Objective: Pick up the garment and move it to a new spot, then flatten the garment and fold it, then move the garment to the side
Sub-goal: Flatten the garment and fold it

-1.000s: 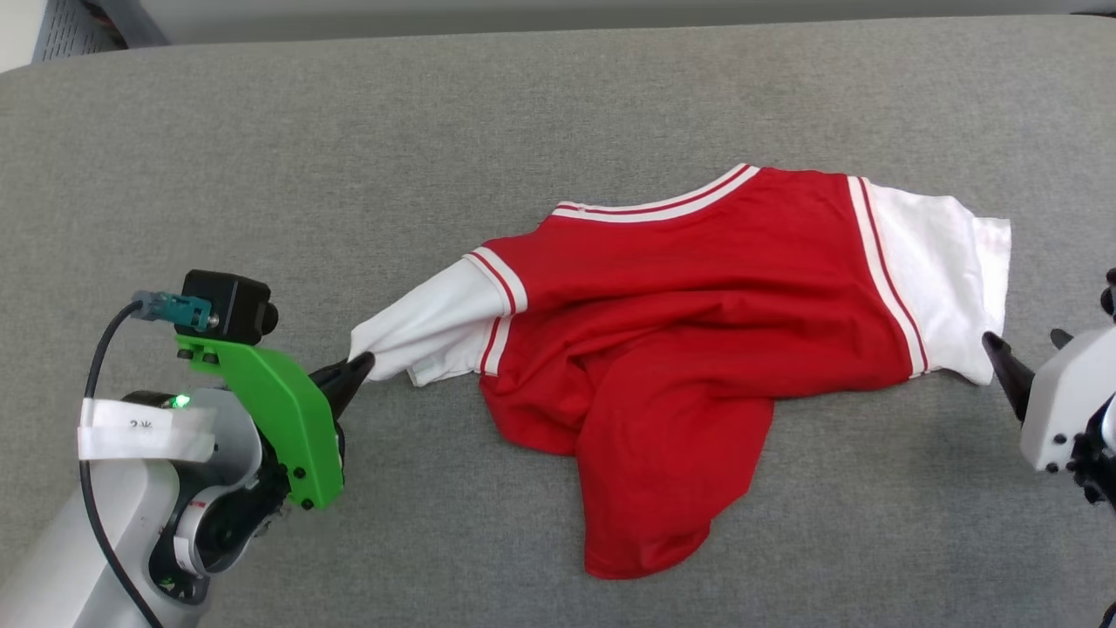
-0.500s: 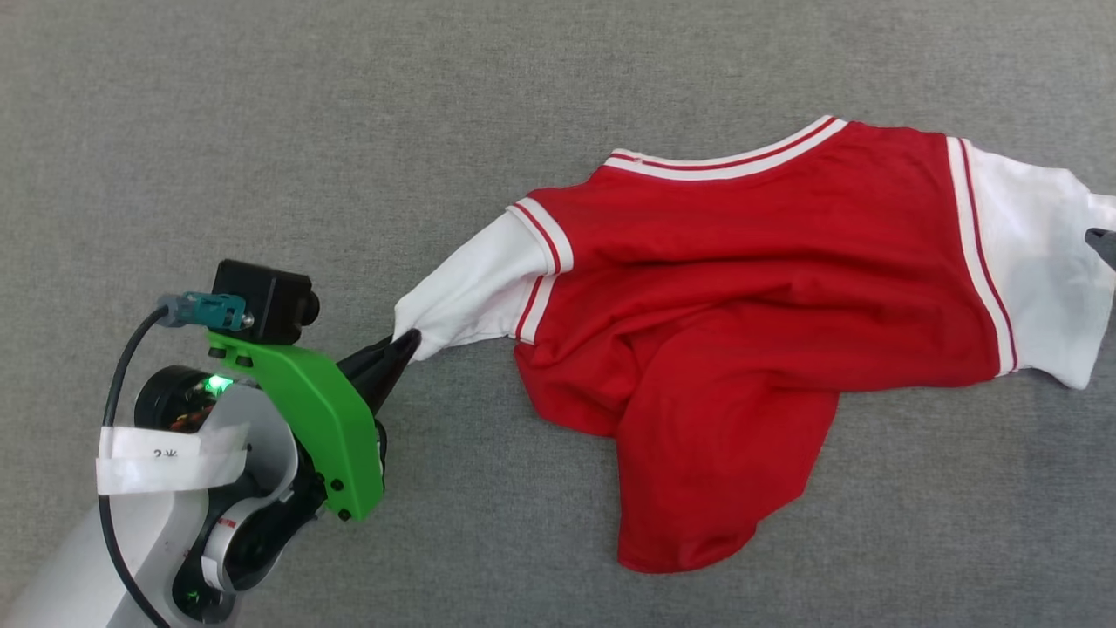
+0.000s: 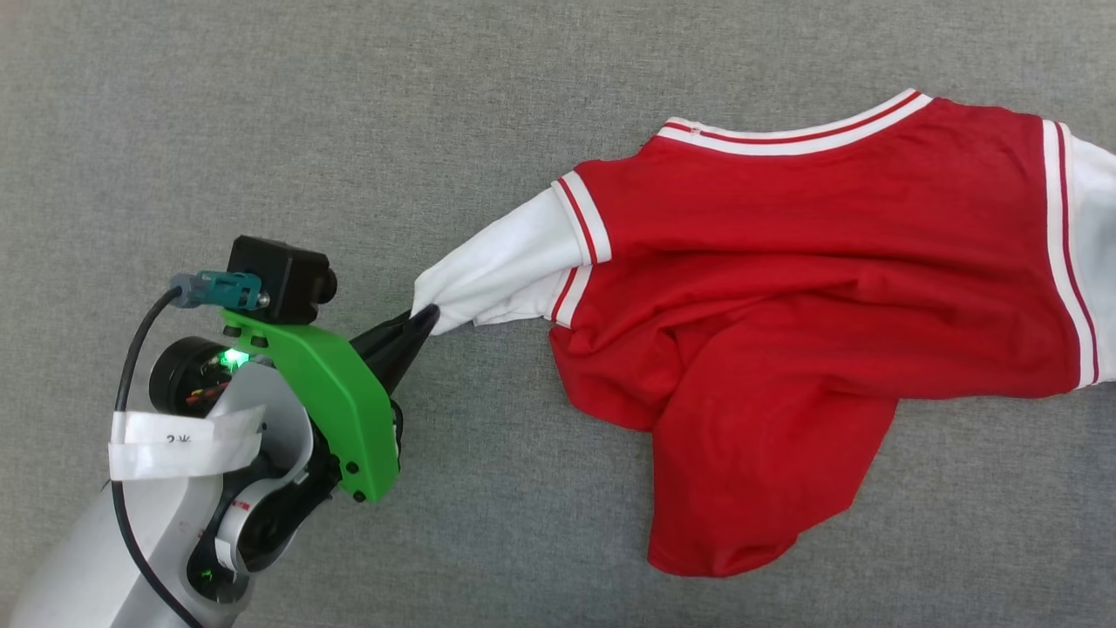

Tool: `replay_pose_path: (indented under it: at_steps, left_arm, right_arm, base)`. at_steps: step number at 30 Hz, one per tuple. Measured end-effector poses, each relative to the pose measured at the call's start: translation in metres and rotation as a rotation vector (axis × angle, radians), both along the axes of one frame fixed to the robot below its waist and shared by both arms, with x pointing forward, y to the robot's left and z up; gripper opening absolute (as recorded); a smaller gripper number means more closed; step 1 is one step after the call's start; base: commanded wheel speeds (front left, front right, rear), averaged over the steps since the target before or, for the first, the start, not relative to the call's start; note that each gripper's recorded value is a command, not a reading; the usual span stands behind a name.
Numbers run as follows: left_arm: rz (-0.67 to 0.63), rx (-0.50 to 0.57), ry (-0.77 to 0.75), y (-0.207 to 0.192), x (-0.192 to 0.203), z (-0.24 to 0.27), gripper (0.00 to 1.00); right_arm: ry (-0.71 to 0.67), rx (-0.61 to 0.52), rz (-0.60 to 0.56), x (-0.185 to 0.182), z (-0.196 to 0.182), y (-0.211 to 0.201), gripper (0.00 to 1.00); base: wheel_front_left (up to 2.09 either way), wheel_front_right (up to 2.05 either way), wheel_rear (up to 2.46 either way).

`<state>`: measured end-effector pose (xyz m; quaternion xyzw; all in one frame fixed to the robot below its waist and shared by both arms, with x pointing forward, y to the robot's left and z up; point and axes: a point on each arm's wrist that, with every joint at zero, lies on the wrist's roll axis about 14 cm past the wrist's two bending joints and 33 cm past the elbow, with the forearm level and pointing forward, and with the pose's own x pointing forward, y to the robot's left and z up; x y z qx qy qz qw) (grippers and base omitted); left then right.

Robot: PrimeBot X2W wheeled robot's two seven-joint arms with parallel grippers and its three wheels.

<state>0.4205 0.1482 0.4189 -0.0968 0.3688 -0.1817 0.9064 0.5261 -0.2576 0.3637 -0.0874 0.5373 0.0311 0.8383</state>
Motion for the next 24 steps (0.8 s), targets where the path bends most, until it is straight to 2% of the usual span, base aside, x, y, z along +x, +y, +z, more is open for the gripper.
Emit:
replay_pose_path:
  at_steps: [2, 3, 4, 5, 13, 19, 24]
  left_arm:
    - [0.005, 0.004, 0.001, 0.002, 0.001, -0.001, 0.00]
    - [0.009, 0.005, -0.004, 0.003, 0.003, -0.001, 0.00]
    - [0.010, 0.006, -0.005, 0.003, 0.003, -0.001, 0.00]
    - [0.011, 0.008, -0.006, 0.004, 0.004, -0.001, 0.00]
    - [0.022, 0.017, -0.037, 0.007, 0.007, 0.003, 0.00]
    - [0.054, 0.045, -0.101, 0.018, 0.013, 0.014, 0.00]
    - [0.081, 0.054, -0.195, 0.024, 0.019, 0.035, 0.00]
  right_arm:
    - [0.024, 0.015, 0.001, -0.003, -0.004, 0.002, 1.00]
    - [0.036, 0.021, 0.006, -0.005, -0.005, 0.004, 0.78]
    - [0.043, 0.022, 0.011, -0.006, -0.005, 0.005, 0.33]
    - [0.047, 0.023, 0.015, -0.007, -0.005, 0.006, 0.00]
    - [-0.019, 0.073, 0.027, -0.009, 0.003, 0.014, 0.00]
    - [-0.162, 0.110, 0.021, -0.005, 0.025, 0.016, 0.00]
    - [-0.336, 0.118, 0.030, 0.000, 0.062, 0.011, 0.00]
  base:
    - [0.00, 0.00, 0.00]
    - [0.00, 0.00, 0.00]
    - [0.00, 0.00, 0.00]
    - [0.00, 0.00, 0.00]
    - [0.00, 0.00, 0.00]
    - [0.00, 0.00, 0.00]
    - [0.00, 0.00, 0.00]
